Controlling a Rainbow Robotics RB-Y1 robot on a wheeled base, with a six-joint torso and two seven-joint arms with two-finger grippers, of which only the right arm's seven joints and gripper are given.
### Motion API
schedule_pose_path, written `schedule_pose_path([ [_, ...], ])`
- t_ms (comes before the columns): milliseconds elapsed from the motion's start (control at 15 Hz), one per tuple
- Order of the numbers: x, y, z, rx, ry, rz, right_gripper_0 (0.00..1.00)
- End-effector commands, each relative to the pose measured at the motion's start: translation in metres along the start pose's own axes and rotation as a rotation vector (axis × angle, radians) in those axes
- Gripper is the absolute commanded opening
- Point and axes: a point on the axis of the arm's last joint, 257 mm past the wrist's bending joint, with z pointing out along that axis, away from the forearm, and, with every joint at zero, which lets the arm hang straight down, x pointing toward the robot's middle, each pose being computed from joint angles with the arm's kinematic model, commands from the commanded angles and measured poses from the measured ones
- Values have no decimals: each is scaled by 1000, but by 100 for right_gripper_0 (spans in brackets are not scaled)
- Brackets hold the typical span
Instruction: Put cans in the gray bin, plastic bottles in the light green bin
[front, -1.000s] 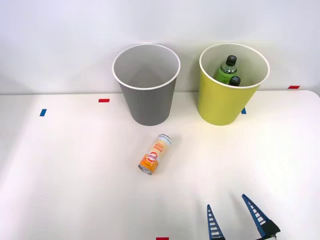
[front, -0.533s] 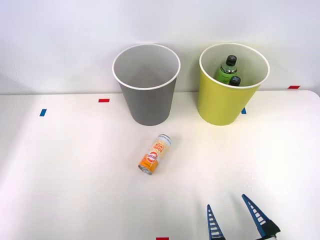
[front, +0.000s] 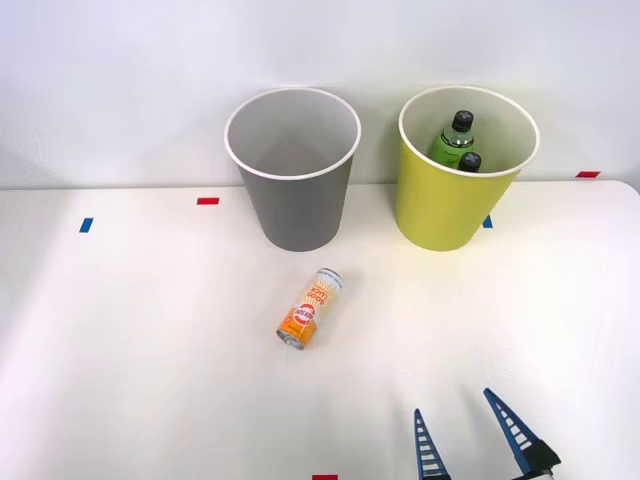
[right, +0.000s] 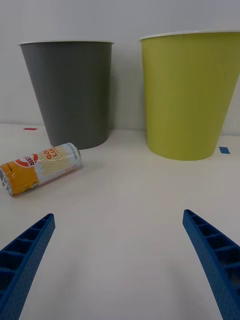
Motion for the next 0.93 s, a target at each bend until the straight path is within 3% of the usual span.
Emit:
schedule_pose_path([
  [67, 0, 0, 0, 0, 0, 0, 88],
  [933, 0, 0, 0, 0, 0, 0, 88],
])
